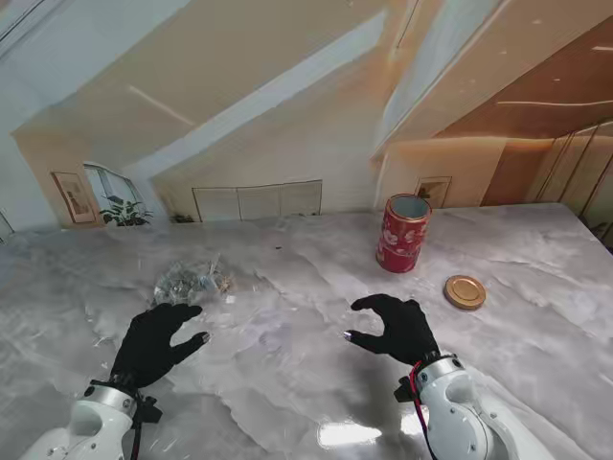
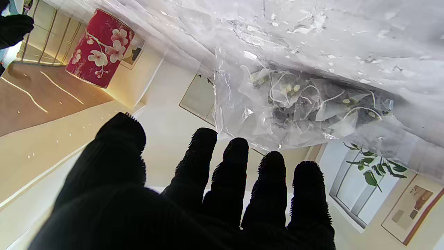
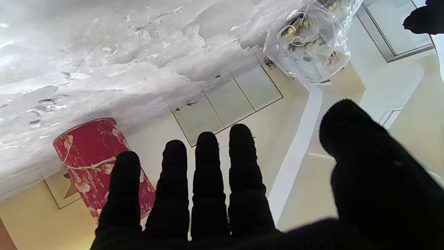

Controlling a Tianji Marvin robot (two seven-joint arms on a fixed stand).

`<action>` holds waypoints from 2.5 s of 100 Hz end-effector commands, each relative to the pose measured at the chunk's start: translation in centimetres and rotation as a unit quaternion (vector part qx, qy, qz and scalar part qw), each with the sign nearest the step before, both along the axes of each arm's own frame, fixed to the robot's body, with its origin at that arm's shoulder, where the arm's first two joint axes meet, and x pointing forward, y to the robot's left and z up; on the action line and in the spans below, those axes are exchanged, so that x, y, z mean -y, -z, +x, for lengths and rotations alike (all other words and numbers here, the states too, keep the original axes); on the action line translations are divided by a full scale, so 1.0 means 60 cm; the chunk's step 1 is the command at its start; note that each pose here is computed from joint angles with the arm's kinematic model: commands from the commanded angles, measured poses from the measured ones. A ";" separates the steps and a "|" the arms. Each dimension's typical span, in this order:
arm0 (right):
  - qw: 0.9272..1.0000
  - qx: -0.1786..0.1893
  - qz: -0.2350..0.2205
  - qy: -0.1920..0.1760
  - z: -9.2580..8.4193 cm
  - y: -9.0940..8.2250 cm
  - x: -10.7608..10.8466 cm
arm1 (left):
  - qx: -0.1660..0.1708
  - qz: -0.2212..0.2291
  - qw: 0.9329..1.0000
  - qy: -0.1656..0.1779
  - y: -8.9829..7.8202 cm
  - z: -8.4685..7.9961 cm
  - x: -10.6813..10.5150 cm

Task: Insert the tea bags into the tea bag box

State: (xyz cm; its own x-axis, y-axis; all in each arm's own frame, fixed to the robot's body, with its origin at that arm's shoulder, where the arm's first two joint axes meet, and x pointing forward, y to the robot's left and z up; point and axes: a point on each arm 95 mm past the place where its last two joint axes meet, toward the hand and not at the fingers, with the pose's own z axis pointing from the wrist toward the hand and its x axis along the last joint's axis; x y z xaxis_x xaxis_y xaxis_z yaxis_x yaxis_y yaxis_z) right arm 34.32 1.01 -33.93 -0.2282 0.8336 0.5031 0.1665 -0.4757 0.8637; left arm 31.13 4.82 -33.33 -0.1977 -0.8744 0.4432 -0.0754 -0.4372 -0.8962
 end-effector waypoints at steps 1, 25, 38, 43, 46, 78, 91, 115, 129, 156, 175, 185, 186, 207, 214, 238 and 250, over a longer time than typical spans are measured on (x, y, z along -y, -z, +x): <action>1.000 -0.003 -0.003 -0.002 -0.003 0.003 -0.001 | -0.004 -0.004 1.000 0.009 0.001 0.000 0.007; 1.000 -0.002 -0.005 0.000 -0.002 0.002 -0.001 | -0.002 -0.005 1.000 0.011 -0.001 0.001 0.005; 1.000 0.003 -0.005 -0.002 -0.001 -0.002 -0.002 | 0.001 -0.007 1.000 0.013 -0.002 0.004 0.005; 1.000 0.004 -0.005 -0.003 0.000 -0.003 -0.002 | 0.002 -0.008 1.000 0.015 -0.003 0.005 0.006; 1.000 0.005 -0.004 -0.003 0.000 -0.004 -0.001 | 0.002 -0.009 1.000 0.016 -0.003 0.006 0.007; 1.000 0.018 -0.002 0.000 0.008 -0.015 0.008 | 0.021 -0.009 0.999 0.031 -0.023 0.024 0.016; 1.000 0.029 -0.002 0.000 0.013 -0.022 0.013 | 0.020 -0.009 0.999 0.038 -0.027 0.033 0.021; 0.997 0.076 -0.005 0.023 0.036 -0.054 0.034 | 0.018 -0.007 0.998 0.054 -0.039 0.051 0.030; 0.989 0.132 -0.027 0.060 0.071 -0.113 0.065 | 0.016 -0.004 0.998 0.058 -0.041 0.055 0.032; 0.977 0.148 -0.056 0.141 0.158 -0.206 0.113 | 0.007 0.001 0.998 0.057 -0.039 0.058 0.034; 0.974 0.098 -0.064 0.194 0.216 -0.232 0.121 | 0.004 0.005 0.998 0.057 -0.039 0.061 0.035; 0.970 0.077 -0.072 0.219 0.243 -0.241 0.123 | 0.003 0.007 0.998 0.058 -0.040 0.063 0.036; 0.969 0.075 -0.073 0.222 0.246 -0.242 0.124 | 0.002 0.007 0.998 0.058 -0.040 0.063 0.036; 0.956 0.018 -0.067 0.285 0.301 -0.257 0.124 | -0.002 0.008 0.998 0.061 -0.040 0.067 0.038; 0.950 -0.001 -0.066 0.304 0.318 -0.257 0.121 | -0.004 0.007 0.998 0.062 -0.039 0.068 0.040; 0.933 -0.060 -0.064 0.349 0.371 -0.248 0.107 | -0.006 0.006 0.998 0.065 -0.040 0.068 0.040; 0.925 -0.090 -0.069 0.362 0.390 -0.234 0.102 | -0.005 0.007 0.998 0.066 -0.042 0.067 0.038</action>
State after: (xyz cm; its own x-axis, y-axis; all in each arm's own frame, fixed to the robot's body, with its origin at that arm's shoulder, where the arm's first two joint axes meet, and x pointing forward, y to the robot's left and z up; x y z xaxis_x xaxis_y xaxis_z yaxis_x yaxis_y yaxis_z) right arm 57.43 -6.02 -19.68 0.4922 0.7980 0.3478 -0.0289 -0.3843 0.9227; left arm 35.36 2.76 -30.82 -0.2994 -0.8510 0.4314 -0.1252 -0.4132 -0.9020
